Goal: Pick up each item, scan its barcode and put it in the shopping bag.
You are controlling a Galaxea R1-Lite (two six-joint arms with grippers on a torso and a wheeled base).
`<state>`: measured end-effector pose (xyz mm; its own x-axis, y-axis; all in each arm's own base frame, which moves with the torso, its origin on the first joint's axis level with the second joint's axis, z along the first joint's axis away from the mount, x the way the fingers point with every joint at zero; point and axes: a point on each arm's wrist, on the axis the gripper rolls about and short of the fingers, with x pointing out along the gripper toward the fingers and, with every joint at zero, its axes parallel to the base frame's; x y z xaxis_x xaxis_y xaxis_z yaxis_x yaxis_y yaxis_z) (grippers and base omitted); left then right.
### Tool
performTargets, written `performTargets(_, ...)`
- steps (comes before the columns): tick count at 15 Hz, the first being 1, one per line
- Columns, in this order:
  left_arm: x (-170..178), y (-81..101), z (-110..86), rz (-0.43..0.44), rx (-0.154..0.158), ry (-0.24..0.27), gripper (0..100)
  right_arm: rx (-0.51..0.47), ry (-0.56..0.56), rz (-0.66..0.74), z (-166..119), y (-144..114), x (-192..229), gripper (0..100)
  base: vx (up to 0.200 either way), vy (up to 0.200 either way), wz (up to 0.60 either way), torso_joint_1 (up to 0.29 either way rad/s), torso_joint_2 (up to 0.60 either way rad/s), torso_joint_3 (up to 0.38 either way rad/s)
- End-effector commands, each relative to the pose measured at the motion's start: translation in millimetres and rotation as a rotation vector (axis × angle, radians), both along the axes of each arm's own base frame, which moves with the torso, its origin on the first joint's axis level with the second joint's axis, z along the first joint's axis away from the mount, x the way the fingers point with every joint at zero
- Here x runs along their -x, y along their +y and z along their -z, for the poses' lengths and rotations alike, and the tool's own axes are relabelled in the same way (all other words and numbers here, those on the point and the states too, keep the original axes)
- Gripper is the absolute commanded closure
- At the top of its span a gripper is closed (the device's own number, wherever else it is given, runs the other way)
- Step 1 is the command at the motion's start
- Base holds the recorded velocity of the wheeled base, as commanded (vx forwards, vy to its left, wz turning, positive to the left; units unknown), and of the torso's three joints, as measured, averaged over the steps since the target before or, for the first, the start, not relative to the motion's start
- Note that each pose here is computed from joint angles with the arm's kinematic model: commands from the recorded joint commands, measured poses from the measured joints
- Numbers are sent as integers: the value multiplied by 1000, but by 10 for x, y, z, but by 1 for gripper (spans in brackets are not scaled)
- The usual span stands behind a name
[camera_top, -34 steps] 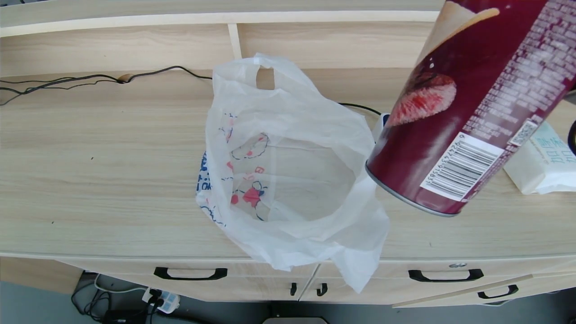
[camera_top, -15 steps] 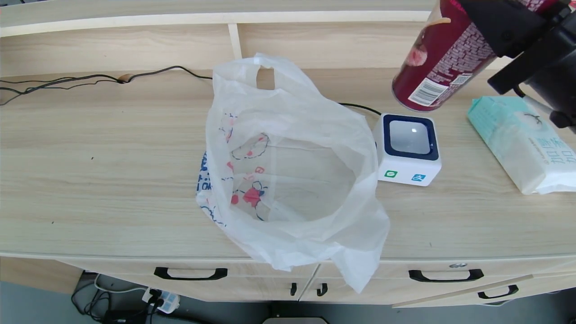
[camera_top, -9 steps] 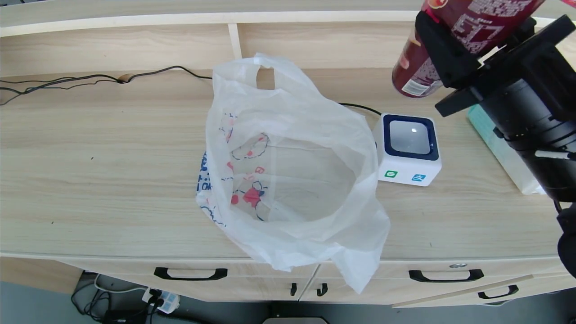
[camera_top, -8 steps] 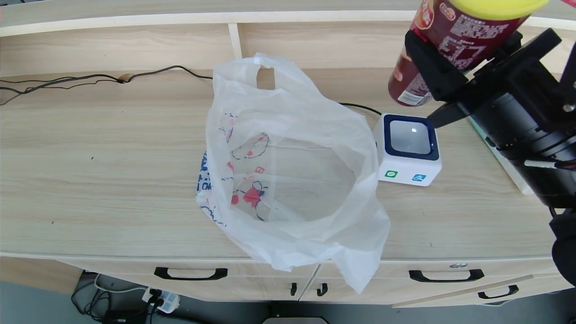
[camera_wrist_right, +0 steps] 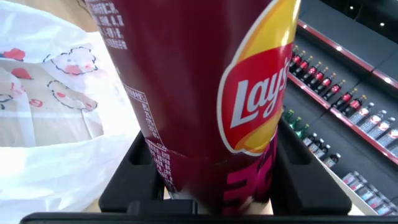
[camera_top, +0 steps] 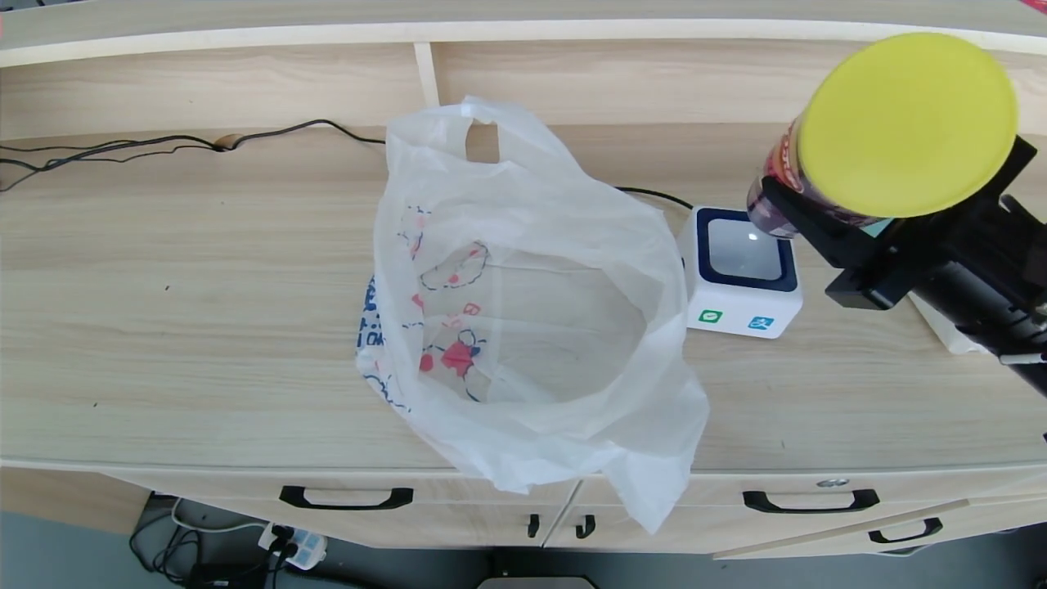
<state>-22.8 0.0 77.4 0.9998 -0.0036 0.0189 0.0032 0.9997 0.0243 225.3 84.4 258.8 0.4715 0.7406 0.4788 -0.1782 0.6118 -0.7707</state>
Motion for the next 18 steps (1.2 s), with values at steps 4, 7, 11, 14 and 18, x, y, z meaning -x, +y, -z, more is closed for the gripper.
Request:
performTargets(4, 0, 0, -1, -1, 0, -1, 0, 38, -26, -3, -8, -65, -59, 100, 0, 0, 0, 0, 0, 0)
performTargets(7, -1, 0, -1, -1, 0, 1, 0, 52, -41, -24, -22, -28, -149, 100, 0, 0, 0, 0, 0, 0)
performTargets(11, -1, 0, -1, -1, 0, 1, 0, 55, -62, -20, -46, -5, -204, 100, 0, 0, 0, 0, 0, 0)
performTargets(14, -1, 0, -1, -1, 0, 1, 0, 65, -42, -30, 33, 65, -328, 100, 0, 0, 0, 0, 0, 0)
performTargets(18, -1, 0, -1, -1, 0, 1, 0, 65, -45, -29, 34, 81, -367, 100, 0, 0, 0, 0, 0, 0)
